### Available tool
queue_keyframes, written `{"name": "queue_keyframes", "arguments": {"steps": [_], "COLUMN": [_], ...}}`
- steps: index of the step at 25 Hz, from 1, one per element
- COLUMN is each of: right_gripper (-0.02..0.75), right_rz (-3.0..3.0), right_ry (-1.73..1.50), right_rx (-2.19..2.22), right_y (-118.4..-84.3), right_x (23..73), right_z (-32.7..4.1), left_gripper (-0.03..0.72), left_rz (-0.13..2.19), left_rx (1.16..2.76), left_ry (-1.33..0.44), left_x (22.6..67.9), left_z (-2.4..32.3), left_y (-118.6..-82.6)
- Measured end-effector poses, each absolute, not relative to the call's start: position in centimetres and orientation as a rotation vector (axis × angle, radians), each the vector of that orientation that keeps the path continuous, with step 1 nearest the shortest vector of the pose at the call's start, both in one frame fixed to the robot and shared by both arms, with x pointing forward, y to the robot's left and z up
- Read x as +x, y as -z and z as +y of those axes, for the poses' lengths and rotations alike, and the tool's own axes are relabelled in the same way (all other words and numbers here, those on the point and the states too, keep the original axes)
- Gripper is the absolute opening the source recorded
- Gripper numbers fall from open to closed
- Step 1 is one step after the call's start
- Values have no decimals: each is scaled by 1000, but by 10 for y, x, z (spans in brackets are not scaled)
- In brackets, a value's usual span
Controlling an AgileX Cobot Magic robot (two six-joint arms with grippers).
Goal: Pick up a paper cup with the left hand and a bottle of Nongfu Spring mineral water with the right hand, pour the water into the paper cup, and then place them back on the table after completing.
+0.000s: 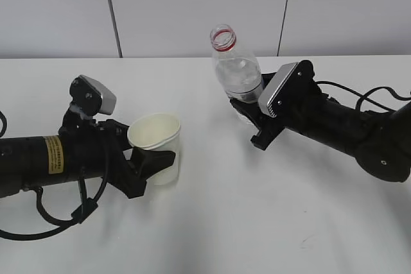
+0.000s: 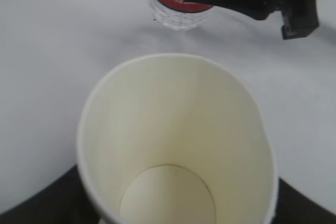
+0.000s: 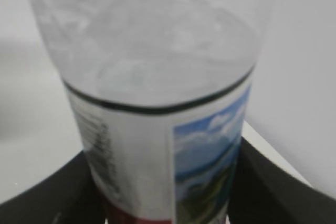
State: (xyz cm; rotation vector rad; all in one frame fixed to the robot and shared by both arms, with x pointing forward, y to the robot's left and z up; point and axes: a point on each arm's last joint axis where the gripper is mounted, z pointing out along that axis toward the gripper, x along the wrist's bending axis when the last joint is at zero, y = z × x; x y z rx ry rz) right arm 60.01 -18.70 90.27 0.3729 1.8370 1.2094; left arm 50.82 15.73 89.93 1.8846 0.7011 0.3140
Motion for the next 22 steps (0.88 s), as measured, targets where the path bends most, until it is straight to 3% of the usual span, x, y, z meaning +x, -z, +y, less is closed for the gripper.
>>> {"name": "queue_keyframes", "arguments": {"steps": [22], "right_gripper": [422], "right_rz": [1789], "right_ry": [-957], "right_rx": [-48], "right_y": [-910], "right_x": [606], "right_z": [-182], "left_gripper": [432], "left_rz": [492], "left_rx": [1924], "left_ry": [-216], "left_x": [515], "left_z": [142], "left_y": [-914]}}
